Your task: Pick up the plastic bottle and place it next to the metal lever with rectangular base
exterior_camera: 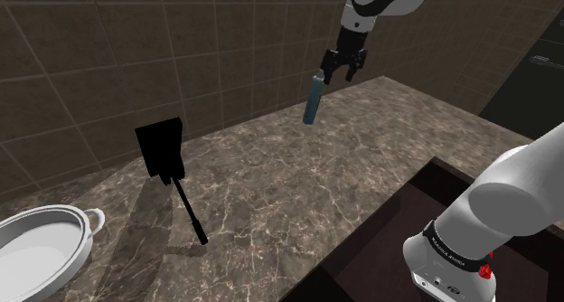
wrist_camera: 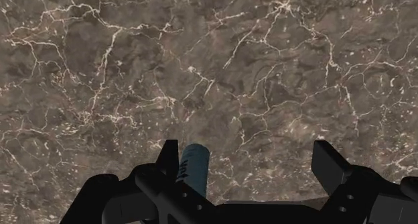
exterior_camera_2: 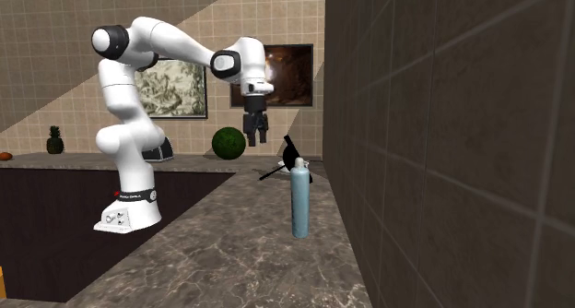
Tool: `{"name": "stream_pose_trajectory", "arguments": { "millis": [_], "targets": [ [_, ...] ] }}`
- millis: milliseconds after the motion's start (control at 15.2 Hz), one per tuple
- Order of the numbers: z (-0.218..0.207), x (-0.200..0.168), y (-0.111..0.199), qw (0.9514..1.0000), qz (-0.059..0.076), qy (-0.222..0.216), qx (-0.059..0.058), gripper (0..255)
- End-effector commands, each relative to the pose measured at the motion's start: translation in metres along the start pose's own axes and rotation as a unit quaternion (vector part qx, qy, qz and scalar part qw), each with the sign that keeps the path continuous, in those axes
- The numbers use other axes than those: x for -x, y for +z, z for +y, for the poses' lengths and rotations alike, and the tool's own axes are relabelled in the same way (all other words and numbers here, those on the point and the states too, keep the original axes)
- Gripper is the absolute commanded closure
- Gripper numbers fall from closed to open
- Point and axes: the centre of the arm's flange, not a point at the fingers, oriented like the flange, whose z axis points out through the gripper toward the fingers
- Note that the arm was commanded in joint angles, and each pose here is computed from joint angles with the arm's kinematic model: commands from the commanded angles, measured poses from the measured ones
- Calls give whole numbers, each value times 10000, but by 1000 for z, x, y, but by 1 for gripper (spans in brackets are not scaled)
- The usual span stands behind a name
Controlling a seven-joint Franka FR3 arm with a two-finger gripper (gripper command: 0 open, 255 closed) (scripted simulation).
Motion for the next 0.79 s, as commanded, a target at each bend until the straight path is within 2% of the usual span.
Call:
{"name": "stream_pose_trajectory", "arguments": {
  "millis": [0,594,726],
  "targets": [
    [9,-20,9,9998,90,167,-12,0],
    [56,-113,39,9949,470,889,-72,0],
    [60,-120,46,9943,495,937,-76,0]
  ]
}}
